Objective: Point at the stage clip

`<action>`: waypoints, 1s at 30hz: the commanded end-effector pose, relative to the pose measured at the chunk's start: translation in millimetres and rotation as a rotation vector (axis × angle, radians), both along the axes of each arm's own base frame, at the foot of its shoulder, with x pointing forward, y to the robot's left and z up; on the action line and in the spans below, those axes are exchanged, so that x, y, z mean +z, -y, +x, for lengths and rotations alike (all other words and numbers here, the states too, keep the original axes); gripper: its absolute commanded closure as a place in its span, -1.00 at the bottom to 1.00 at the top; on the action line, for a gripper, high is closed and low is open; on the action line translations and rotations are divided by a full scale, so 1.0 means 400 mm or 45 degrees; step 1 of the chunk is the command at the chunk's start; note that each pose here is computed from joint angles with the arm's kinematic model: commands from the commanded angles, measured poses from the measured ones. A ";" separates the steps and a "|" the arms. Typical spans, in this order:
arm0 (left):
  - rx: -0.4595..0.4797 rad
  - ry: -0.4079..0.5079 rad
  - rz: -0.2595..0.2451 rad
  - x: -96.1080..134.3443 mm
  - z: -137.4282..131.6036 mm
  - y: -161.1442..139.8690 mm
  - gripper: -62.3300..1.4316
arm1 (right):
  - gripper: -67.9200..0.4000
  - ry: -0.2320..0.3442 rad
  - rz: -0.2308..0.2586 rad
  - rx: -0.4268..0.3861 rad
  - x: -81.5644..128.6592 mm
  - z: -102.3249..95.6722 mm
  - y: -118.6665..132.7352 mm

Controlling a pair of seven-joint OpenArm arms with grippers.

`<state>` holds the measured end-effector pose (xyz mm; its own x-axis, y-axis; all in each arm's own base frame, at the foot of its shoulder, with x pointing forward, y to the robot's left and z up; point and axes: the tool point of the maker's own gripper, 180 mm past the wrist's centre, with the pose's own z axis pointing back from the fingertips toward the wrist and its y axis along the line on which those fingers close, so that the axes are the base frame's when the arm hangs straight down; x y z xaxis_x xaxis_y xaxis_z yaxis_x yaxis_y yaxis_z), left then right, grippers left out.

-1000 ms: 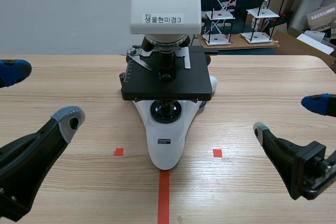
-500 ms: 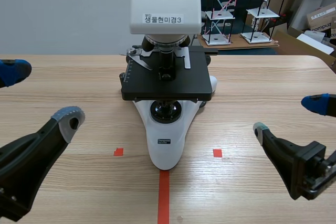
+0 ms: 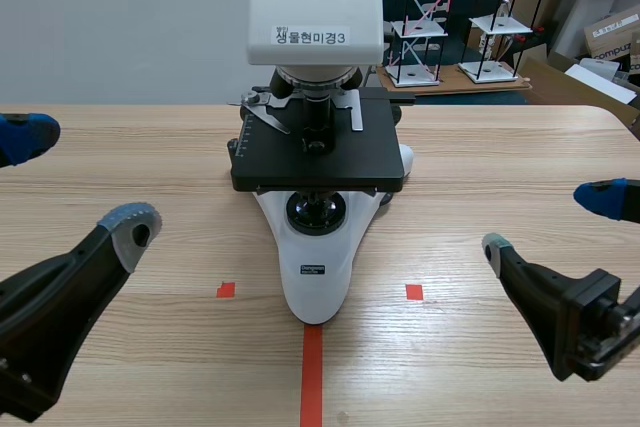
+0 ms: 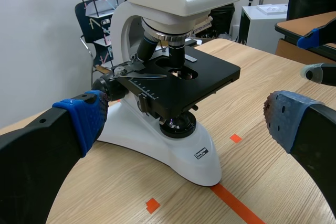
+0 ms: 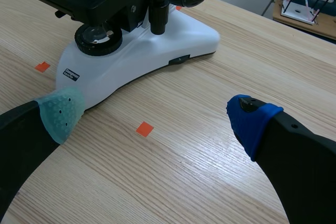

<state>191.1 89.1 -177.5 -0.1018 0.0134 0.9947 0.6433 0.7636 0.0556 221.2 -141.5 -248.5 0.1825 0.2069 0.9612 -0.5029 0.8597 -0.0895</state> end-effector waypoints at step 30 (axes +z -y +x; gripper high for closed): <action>0.063 0.120 0.450 -0.053 0.257 -0.050 0.91 | -0.74 0.051 0.004 0.004 0.029 0.012 0.000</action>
